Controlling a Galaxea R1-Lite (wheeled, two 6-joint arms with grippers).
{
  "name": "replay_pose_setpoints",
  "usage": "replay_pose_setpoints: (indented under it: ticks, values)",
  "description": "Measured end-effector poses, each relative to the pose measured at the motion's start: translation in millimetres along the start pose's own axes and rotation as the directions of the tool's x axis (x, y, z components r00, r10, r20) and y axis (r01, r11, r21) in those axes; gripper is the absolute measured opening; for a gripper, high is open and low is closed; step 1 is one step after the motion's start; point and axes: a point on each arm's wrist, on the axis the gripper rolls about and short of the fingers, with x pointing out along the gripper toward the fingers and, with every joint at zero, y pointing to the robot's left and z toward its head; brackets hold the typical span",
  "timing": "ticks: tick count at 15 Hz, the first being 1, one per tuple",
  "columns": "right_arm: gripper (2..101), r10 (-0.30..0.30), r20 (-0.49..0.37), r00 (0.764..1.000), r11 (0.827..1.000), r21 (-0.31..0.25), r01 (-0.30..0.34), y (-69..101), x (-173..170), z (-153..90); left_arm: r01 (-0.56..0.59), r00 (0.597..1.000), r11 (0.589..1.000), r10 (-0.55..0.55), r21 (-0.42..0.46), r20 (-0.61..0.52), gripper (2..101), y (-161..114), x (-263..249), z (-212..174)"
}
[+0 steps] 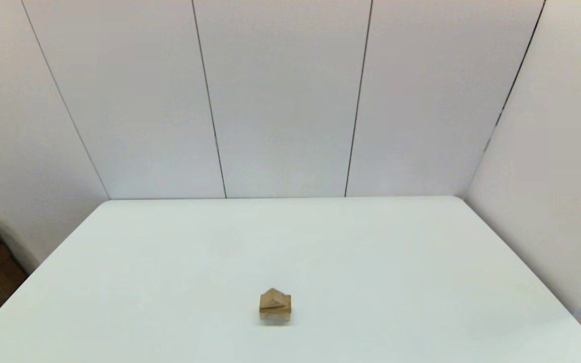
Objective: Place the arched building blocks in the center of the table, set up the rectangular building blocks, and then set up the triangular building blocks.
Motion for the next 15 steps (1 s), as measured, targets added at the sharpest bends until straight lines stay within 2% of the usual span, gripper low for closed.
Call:
replay_pose_setpoints:
  ticks: [6, 11, 15]
  values:
    - [97.7, 0.000, 0.000, 1.000, 1.000, 0.000, 0.000, 0.0, 0, 0, -0.023, 1.000, 1.000, 0.023, -0.002, 0.020, 97.8, -11, 9, -35]
    - [97.7, 0.000, 0.000, 1.000, 1.000, 0.000, 0.000, 0.0, 0, 0, -0.023, 0.996, 1.000, 0.024, -0.019, 0.085, 97.7, -20, 21, -54]
    - [97.7, 0.000, 0.000, 1.000, 1.000, 0.000, 0.000, 0.0, 0, 0, 0.006, 0.961, 0.993, 0.026, -0.117, 0.275, 97.8, -23, 40, -49]
